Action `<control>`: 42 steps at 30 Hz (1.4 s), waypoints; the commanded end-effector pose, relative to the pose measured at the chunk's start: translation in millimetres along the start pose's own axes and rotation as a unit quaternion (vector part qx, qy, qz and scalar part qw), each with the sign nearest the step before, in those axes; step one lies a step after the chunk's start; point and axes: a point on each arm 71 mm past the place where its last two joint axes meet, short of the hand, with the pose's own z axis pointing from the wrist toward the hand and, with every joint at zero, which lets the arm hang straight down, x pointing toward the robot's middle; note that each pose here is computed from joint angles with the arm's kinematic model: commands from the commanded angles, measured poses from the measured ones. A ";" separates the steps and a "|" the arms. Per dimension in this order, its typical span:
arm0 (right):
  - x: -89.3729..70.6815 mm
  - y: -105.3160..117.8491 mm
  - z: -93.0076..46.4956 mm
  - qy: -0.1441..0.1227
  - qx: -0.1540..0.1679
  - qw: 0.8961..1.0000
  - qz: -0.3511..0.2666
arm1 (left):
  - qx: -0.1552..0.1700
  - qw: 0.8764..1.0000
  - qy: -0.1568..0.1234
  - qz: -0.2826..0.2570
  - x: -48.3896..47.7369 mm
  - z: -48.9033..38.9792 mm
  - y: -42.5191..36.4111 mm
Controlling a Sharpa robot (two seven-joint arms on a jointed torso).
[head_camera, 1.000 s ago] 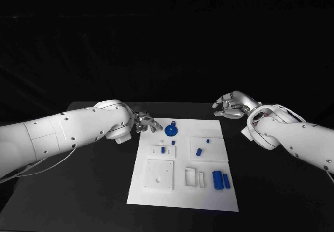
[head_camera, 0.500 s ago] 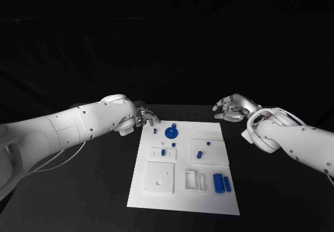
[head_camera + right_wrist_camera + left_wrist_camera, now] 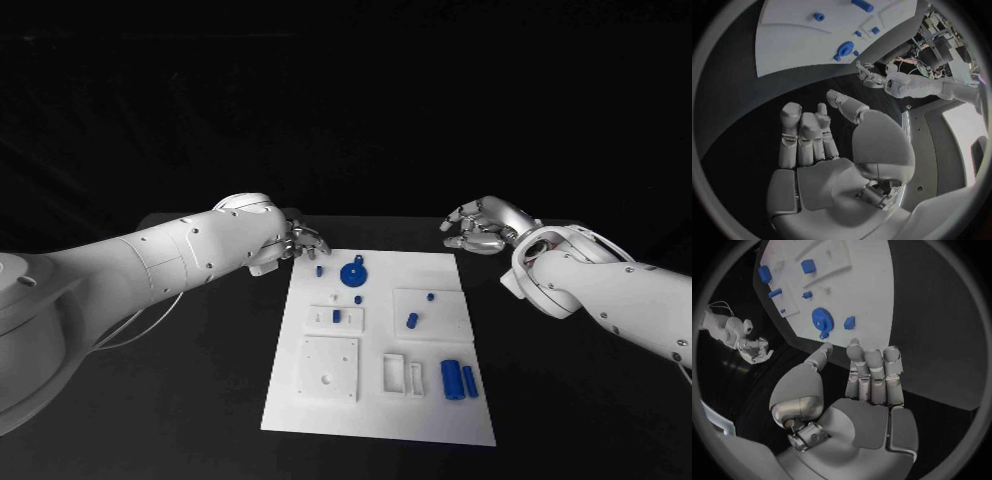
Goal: Assemble the parts on the task board
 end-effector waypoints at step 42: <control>2.7 4.5 1.8 0.005 -0.010 1.000 -0.004 | 0.005 0.998 0.053 0.027 19.8 7.4 6.1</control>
